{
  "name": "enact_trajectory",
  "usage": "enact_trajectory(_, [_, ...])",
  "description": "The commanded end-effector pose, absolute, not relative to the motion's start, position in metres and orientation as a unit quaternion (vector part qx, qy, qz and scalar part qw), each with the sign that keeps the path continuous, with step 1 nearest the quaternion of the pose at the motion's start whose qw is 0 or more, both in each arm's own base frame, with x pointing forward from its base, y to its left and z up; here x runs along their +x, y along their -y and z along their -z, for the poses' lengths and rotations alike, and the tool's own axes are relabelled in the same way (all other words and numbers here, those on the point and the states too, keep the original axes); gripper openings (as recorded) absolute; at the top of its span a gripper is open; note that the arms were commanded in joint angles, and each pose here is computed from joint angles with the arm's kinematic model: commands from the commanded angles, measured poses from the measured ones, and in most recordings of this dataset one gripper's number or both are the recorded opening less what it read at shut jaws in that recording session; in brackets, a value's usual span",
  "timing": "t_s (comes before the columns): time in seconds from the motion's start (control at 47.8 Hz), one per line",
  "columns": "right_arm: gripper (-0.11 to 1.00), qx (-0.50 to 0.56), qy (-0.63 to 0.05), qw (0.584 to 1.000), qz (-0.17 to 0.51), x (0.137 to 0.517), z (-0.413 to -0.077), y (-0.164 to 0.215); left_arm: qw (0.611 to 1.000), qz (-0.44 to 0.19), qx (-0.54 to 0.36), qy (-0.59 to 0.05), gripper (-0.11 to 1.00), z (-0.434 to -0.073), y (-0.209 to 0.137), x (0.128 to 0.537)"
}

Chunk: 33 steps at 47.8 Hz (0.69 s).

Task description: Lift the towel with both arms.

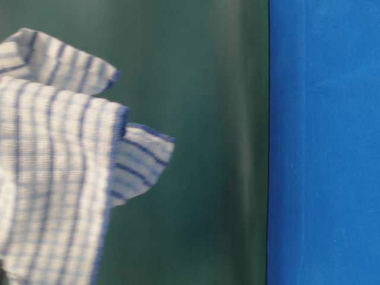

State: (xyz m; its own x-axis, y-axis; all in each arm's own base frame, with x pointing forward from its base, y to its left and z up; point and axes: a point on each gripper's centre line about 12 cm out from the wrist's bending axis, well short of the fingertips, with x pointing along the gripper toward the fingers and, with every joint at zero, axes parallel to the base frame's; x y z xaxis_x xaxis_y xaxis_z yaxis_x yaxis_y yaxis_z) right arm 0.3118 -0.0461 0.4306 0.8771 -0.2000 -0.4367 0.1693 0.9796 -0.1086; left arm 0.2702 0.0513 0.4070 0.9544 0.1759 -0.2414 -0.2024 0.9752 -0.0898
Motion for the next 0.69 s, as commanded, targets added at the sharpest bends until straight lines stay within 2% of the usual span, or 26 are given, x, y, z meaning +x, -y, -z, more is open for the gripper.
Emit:
enact_trajectory(0.0, [0.04,-0.038,-0.201,0.974,0.097,0.3058,-0.4554,0.0453,0.990,-0.094,-0.050,-0.089,0.01,-0.4300,-0.0505,0.2675])
enact_trajectory(0.481, [0.06,-0.038,-0.195,0.975,0.095,0.3062,-0.4593,0.0439,0.992,-0.085,-0.030,-0.089,0.01,-0.4332,-0.0468,0.2706])
enact_trajectory(0.502, [0.08,-0.037,-0.195,0.975,0.095,0.3062,-0.4593,0.0439,0.992,-0.083,-0.029,-0.089,0.01,-0.4332,-0.0459,0.2707])
enact_trajectory(0.586, [0.35,-0.038,-0.195,0.975,0.095,0.3062,-0.4594,0.0440,0.993,-0.078,-0.023,-0.090,0.03,-0.4325,-0.0435,0.2717])
enact_trajectory(0.669, [0.58,-0.041,-0.196,0.975,0.096,0.3062,-0.4588,0.0443,0.993,-0.075,-0.019,-0.087,0.19,-0.4330,-0.0418,0.2717])
